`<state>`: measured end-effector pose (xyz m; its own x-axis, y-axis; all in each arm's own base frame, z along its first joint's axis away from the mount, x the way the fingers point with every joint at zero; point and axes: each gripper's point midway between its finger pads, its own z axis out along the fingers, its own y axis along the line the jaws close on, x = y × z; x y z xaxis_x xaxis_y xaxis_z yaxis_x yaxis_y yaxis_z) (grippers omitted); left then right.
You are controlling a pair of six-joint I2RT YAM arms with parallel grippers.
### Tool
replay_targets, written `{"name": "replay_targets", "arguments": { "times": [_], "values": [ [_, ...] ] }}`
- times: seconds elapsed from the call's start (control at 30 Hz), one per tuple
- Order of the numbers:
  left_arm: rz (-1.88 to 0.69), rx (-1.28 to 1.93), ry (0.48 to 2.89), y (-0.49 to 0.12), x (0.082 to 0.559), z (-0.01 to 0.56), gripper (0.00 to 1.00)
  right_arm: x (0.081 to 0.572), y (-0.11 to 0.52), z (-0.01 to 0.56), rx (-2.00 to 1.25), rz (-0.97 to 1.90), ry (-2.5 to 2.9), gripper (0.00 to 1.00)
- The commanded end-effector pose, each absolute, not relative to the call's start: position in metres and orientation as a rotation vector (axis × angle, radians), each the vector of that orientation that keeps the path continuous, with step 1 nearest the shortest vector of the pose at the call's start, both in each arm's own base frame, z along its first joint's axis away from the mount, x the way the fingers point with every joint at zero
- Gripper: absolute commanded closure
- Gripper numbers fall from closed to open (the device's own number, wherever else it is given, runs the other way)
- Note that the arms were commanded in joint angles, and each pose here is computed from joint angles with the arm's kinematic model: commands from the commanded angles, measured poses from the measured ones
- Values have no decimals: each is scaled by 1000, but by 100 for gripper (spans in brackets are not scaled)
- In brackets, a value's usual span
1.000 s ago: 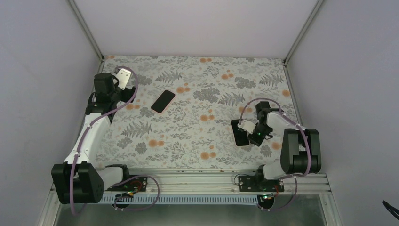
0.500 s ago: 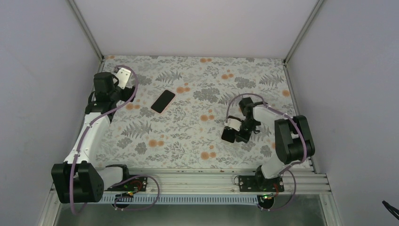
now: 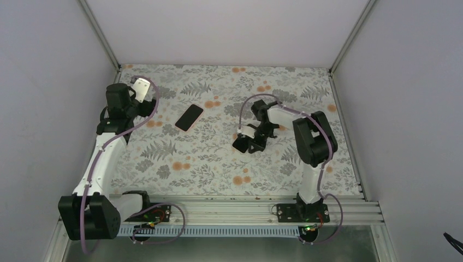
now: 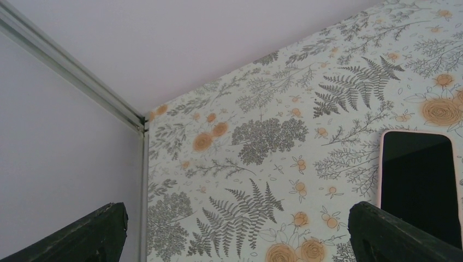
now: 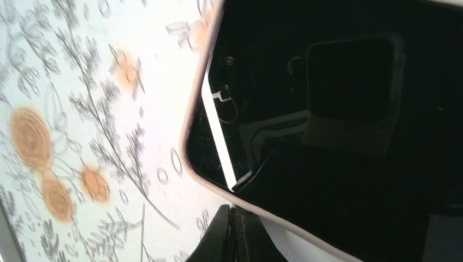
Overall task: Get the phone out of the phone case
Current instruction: Adjust the phone at the center of the board.
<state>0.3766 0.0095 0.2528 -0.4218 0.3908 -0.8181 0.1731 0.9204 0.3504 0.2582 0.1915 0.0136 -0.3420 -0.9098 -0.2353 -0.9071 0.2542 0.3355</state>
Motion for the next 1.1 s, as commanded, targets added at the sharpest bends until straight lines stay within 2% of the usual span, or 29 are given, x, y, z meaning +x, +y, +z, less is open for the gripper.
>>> {"name": "replay_targets", "arguments": {
  "times": [0.0, 0.23, 0.47, 0.7, 0.8, 0.83, 0.87, 0.9, 0.93, 0.97, 1.07],
  "values": [
    [283, 422, 1982, 12, 370, 261, 0, 247, 224, 16, 1835, -793, -2360, 96],
    [253, 427, 1983, 8, 372, 260, 0, 253, 258, 14, 1933, -763, -2321, 96],
    [263, 414, 1994, 11, 375, 254, 0, 301, 276, 14, 2018, -590, -2475, 96],
    [248, 421, 1997, 9, 376, 251, 0, 312, 303, 20, 2043, -649, -2401, 96],
    [253, 419, 2001, 10, 376, 250, 0, 310, 316, 36, 2047, -741, -2363, 90],
    [253, 423, 2002, 10, 376, 250, 0, 307, 318, 46, 2058, -787, -2341, 84],
    [249, 432, 2001, 9, 374, 250, 0, 305, 319, 57, 2080, -824, -2329, 69],
    [242, 444, 2000, 7, 372, 250, 0, 302, 319, 69, 2104, -856, -2323, 50],
    [234, 461, 1992, 5, 370, 250, 0, 302, 317, 80, 2141, -867, -2324, 24],
    [225, 481, 1985, 2, 368, 251, 0, 303, 311, 88, 2171, -846, -2336, 4],
    [197, 533, 1966, -6, 363, 250, 0, 324, 287, 95, 2208, -623, -2473, 0]
  ]
}}
